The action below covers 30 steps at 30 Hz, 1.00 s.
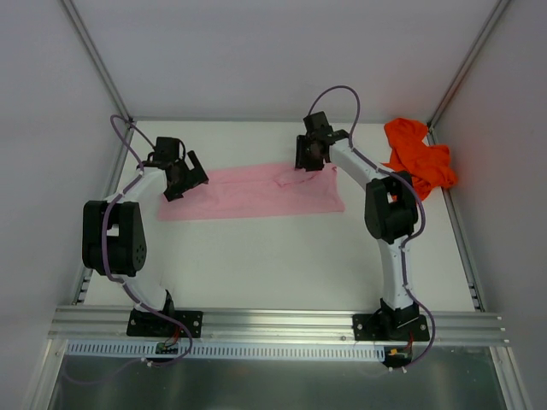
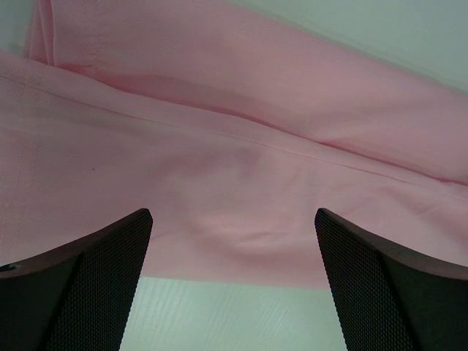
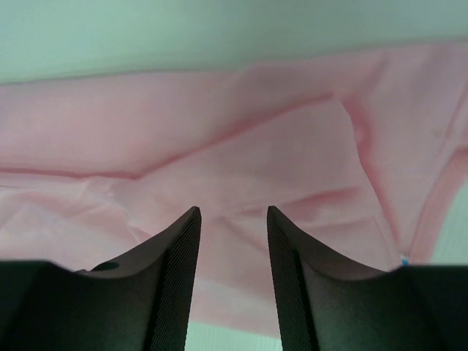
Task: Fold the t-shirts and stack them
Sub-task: Fold the other side of the tshirt into a rectangle
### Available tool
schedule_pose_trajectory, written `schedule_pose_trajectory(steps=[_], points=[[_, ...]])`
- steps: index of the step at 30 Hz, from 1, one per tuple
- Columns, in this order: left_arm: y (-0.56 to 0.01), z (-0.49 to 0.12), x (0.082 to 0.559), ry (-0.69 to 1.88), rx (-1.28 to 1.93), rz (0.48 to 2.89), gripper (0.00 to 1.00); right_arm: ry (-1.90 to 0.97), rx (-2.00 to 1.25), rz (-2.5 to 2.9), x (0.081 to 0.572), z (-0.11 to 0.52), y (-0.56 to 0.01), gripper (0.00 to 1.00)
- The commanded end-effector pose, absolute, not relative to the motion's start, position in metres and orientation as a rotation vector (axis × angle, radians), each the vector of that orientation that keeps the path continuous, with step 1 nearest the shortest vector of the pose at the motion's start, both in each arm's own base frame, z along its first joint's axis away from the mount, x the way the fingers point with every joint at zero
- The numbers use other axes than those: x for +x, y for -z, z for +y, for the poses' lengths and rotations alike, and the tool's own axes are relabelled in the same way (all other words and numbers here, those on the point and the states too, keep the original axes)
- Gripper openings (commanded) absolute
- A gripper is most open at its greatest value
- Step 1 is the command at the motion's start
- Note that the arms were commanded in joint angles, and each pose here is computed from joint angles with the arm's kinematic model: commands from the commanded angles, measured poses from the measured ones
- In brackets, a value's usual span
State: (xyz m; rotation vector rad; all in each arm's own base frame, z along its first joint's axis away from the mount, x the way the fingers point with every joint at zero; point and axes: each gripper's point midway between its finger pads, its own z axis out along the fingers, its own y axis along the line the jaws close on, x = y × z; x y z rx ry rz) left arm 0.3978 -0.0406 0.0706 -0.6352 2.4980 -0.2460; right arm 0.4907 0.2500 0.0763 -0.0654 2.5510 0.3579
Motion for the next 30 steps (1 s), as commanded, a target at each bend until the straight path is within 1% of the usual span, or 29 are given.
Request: schedule_pose_trajectory(steps=[1,3,6,15,17,19,21,23,24,25,26,27,28,29,30], points=[[-0.086,-0.044,0.408,0.283,-0.613,2.460,0.94,-0.306,0.062,2.514,0.474,0.230,-0.102,0.45],[-0.085,-0.046,0.408,0.294,-0.612,2.463,0.94,-0.301,0.100,2.532,0.469,0.227,-0.096,0.47],[-0.085,-0.048,0.408,0.306,-0.611,2.467,0.94,-0.301,0.147,2.559,0.465,0.226,-0.083,0.47],[-0.081,-0.045,0.402,0.283,-0.604,2.483,0.94,-0.288,0.228,2.561,0.480,0.229,-0.062,0.47],[-0.083,-0.045,0.403,0.278,-0.581,2.481,0.94,-0.292,0.233,2.559,0.480,0.229,-0.063,0.48],[-0.090,-0.047,0.408,0.291,-0.491,2.472,0.95,-0.294,0.221,2.554,0.478,0.228,-0.066,0.49],[-0.102,-0.057,0.418,0.355,-0.361,2.446,0.95,-0.311,0.182,2.522,0.478,0.228,-0.081,0.53],[-0.119,-0.078,0.423,0.487,-0.112,2.403,0.93,-0.337,0.128,2.475,0.479,0.231,-0.099,0.62],[-0.130,-0.084,0.424,0.515,0.050,2.359,0.93,-0.355,0.105,2.437,0.477,0.231,-0.118,0.67],[-0.140,-0.097,0.420,0.600,0.150,2.323,0.94,-0.370,0.085,2.403,0.478,0.232,-0.130,0.76],[-0.151,-0.101,0.421,0.607,0.262,2.263,0.94,-0.372,0.044,2.365,0.474,0.230,-0.149,0.84],[-0.159,-0.101,0.423,0.571,0.365,2.199,0.94,-0.377,0.035,2.335,0.471,0.228,-0.164,0.87],[-0.161,-0.101,0.424,0.558,0.425,2.164,0.96,-0.378,0.031,2.330,0.468,0.226,-0.169,0.92],[-0.163,-0.104,0.421,0.548,0.546,2.110,0.99,-0.371,0.029,2.343,0.463,0.223,-0.172,0.95],[-0.164,-0.106,0.421,0.542,0.616,2.070,0.99,-0.380,0.038,2.343,0.457,0.222,-0.177,0.98]])
